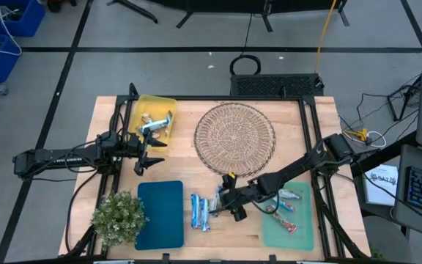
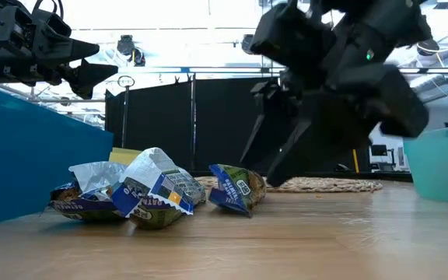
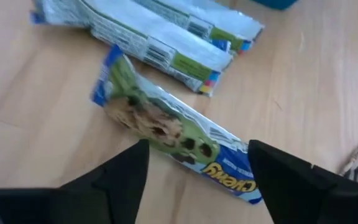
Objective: Pick and place Granola Bars by type
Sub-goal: Put the blue granola bar into the blue bin
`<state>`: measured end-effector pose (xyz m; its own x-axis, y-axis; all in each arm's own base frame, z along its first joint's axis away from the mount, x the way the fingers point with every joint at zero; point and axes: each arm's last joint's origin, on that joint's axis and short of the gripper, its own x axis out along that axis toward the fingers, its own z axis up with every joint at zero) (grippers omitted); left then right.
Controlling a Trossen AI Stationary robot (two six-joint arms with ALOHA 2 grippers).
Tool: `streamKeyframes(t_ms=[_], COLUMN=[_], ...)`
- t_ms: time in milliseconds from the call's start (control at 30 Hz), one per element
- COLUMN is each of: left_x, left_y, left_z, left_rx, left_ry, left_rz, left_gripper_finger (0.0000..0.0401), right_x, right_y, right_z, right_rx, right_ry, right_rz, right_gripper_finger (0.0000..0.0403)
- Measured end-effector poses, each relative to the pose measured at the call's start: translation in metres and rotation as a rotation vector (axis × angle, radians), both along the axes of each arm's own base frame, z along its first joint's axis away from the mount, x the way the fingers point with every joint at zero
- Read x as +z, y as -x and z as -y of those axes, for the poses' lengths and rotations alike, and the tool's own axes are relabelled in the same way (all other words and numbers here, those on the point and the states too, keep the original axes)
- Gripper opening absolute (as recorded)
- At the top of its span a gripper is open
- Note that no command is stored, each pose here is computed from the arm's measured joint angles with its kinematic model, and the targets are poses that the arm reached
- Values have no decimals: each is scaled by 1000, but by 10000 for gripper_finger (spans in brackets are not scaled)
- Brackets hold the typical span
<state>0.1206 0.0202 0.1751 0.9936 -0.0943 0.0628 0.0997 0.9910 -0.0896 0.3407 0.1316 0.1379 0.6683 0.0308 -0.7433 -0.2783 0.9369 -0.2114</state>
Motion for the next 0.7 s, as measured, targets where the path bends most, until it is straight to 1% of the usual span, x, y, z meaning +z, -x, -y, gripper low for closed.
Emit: streamKeyframes(t_ms=[67,167,333,400,500,700], left_x=[0,0,0,0,0,0], left_y=[0,0,0,0,0,0], left_z=[0,0,0,0,0,0], left_rx=[-1,0,0,0,0,0], left_ry=[0,0,0,0,0,0], left_rz=[0,0,0,0,1,0], left_gripper_finger=[283,283,283,282,283,283], right_x=[-4,-9,-13,-13,-13,-12], right_y=[-1,-3,-5,-5,-5,-5], right_z=[0,1,5,6,6,5], right_rx=[-2,-4,-32,-28,-29,-28], right_ry=[12,15,-8,-22,-20,-22], right_rz=[-5,-7,-20,-27,-26,-26], right_gripper_finger=[272,269,234,211,163,40])
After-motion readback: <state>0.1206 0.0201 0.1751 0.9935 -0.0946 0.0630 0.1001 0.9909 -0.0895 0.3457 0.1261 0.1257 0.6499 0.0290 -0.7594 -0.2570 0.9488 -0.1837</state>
